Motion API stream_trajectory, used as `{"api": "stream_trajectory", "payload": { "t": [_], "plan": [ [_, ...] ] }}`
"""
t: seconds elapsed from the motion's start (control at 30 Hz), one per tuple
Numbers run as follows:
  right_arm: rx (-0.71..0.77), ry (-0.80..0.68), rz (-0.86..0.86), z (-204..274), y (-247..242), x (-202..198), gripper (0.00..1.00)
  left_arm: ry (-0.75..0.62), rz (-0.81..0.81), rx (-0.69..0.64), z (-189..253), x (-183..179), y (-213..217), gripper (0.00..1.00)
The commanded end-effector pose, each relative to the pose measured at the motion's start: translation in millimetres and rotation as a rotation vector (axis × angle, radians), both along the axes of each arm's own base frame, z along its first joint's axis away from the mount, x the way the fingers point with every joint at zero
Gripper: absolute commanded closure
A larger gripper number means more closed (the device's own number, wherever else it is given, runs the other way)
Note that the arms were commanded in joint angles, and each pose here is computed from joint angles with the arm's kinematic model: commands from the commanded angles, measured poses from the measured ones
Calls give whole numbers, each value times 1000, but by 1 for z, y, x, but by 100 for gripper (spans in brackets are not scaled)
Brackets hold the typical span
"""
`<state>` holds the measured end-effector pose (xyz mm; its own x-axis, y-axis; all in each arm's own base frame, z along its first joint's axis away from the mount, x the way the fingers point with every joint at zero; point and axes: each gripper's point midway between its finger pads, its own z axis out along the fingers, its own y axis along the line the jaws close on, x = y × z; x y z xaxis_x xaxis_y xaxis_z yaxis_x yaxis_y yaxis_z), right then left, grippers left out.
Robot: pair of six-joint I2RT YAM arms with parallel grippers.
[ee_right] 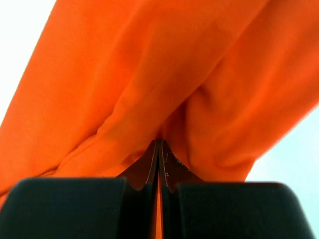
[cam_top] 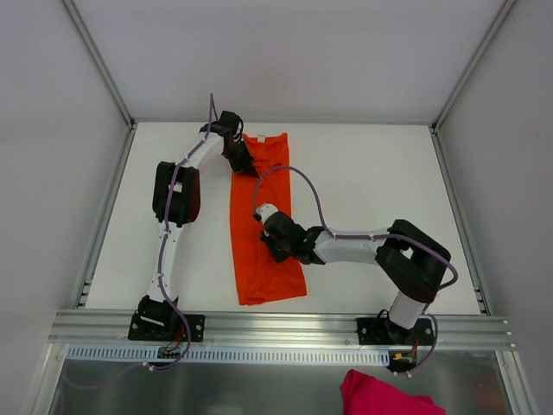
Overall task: Fold and stack the t-shirts
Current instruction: Rotate the tshirt 90 degrees
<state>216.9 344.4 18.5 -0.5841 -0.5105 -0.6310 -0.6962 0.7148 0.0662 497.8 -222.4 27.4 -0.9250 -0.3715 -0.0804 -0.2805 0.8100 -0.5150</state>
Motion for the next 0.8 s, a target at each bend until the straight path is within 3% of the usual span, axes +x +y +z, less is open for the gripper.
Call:
{"api": "stream_trajectory", "payload": {
  "t": [0.0, 0.37, 0.53, 0.6, 0.63, 0.77],
  "plan": [
    [-53, -37, -110, -13, -34, -5, 99, -54, 8, 24, 11, 9, 12, 100],
    [-119, -10, -149, -18, -72, -26, 99, -38, 117, 67, 5, 27, 46, 100],
    [-110, 21, -141, -14, -71, -32, 99, -80, 112, 16, 9, 39, 45, 99],
    [-104, 41, -128, -15, -67, -35, 99, -112, 92, -16, 16, 45, 40, 88],
    [-93, 61, -112, -14, -62, -38, 99, -137, 71, -49, 22, 48, 34, 74],
    [-86, 90, -91, -14, -58, -43, 99, -193, 21, -112, 39, 54, 24, 47]
  ]
}}
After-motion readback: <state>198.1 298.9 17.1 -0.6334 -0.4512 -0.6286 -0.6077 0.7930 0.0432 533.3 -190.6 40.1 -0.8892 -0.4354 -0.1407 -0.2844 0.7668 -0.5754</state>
